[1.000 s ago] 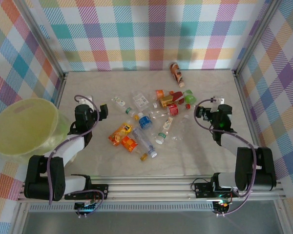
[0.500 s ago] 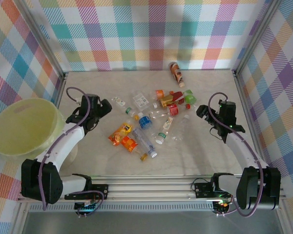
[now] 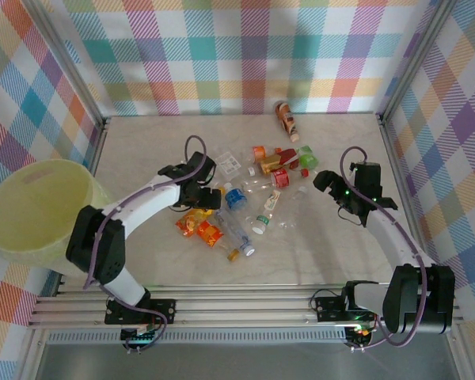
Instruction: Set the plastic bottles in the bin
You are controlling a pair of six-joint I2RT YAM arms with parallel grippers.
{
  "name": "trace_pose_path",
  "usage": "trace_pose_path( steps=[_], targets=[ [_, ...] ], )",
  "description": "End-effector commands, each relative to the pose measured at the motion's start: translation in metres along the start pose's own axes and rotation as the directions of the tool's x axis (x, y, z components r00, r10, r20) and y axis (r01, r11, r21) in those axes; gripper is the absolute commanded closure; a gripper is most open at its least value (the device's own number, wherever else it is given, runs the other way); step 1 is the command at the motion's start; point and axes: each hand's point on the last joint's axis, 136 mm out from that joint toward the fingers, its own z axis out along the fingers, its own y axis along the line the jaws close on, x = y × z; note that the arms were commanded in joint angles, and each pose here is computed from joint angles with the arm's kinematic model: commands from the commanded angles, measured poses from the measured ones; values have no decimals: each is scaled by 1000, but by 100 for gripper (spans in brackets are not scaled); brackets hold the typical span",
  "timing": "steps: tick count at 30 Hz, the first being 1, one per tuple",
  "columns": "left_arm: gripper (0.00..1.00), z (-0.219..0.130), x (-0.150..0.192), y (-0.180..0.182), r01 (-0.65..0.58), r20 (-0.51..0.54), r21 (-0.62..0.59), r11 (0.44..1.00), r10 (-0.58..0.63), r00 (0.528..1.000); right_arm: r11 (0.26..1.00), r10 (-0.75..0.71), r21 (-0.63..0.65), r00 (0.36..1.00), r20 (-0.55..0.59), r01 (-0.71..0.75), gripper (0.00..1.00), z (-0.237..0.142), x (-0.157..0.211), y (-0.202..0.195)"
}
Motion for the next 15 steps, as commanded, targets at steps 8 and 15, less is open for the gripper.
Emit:
trace_pose_path(
  steps=[8,15],
  targets=[
    [16,23,8,25,-166,-127,-100,981,153,980,1000,-19,-6,1000,-5,19,0,-5,-3,7],
    [20,31,0,47,-51,-102,-103,993,40,994,1000,-23,-4,1000,-4,23,0,-4,-3,7]
  ],
)
